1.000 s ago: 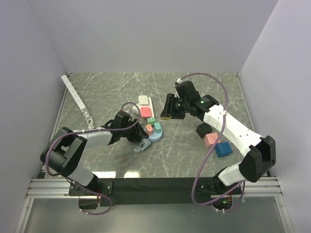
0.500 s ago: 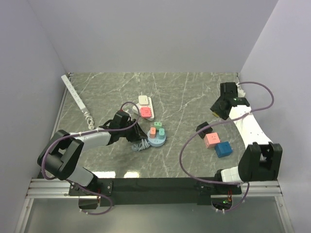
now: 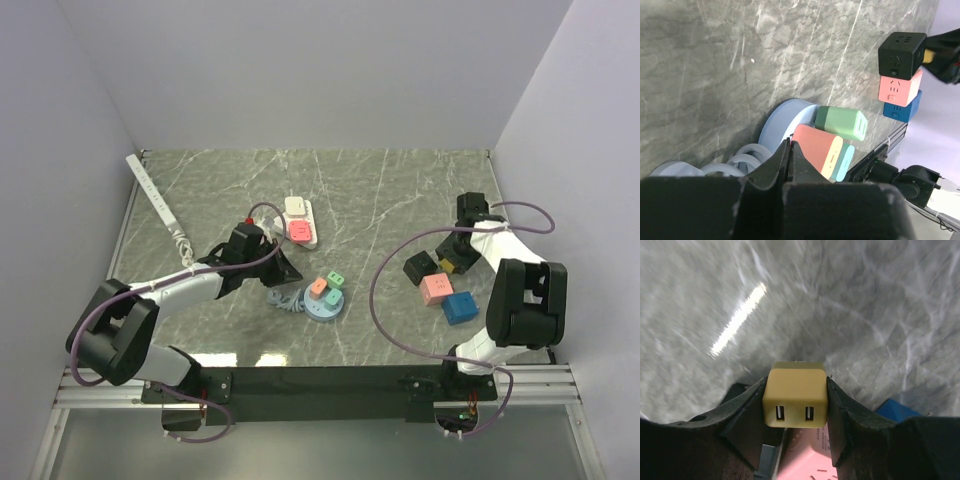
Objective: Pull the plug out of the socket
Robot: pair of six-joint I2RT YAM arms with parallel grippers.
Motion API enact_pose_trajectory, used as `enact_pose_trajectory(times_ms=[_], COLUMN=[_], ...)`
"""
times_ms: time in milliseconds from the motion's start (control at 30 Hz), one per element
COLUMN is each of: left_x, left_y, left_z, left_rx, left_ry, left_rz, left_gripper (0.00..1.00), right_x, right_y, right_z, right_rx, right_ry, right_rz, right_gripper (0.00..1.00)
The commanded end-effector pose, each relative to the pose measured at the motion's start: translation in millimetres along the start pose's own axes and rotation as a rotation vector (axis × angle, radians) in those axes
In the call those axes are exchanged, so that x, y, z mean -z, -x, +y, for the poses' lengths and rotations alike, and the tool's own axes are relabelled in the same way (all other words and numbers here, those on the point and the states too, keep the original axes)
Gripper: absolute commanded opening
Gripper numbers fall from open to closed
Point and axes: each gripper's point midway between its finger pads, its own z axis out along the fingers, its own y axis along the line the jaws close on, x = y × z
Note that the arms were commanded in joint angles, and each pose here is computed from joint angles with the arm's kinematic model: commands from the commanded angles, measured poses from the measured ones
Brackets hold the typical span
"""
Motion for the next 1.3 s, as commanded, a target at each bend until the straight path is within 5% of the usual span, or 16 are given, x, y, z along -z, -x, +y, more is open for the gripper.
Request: enact_pose_trajectory(times_ms=[0, 33, 167, 400, 567, 767, 1067, 1267], left_x=[9.2, 8.8, 7.6, 10.8, 10.1, 11.2, 16.0, 20.4], left_y=[8.8, 9.1, 8.0, 10.9, 13.4, 15.3, 13.9, 12.6], left_z=[-24.0, -23.6, -19.7, -13.0, -14.6, -16.2, -7.5, -4.0], left_rx=[-0.041, -0.044, -0.044, -0.045, -0.054, -0.053, -0.040, -0.040], left_ry=[-0.065, -0.064, -0.054, -0.019, -0.015, -0.017, 0.026, 0.039], left_rz=[-0.022, -0.023, -0.023, -0.051, -0.053, -0.062, -0.073, -0.082], left_gripper=[0.00, 0.00, 0.00, 0.00, 0.00, 0.00, 0.00, 0.00], right_x=[6.0, 7.6, 34.5, 99.2, 140.8, 161.3, 163.7, 148.4], right_y=[-2.5, -3.3, 14.3, 31.1, -50.5, -137.4, -219.6, -237.5], right_z=[7.2, 5.8, -2.5, 33.9, 98.7, 124.6, 137.4, 134.3], right_rx=[-0.015, -0.008, -0.022, 0.076, 0.409, 0.531, 0.476, 0.434], right_ry=[0.070, 0.066, 0.060, 0.268, 0.514, 0.629, 0.567, 0.443], right_rz=[-0.008, -0.008, -0.107, -0.195, -0.086, 0.101, 0.228, 0.228], right_gripper=[0.23, 0.45, 0.91, 0.95, 0.95, 0.93, 0.91, 0.78])
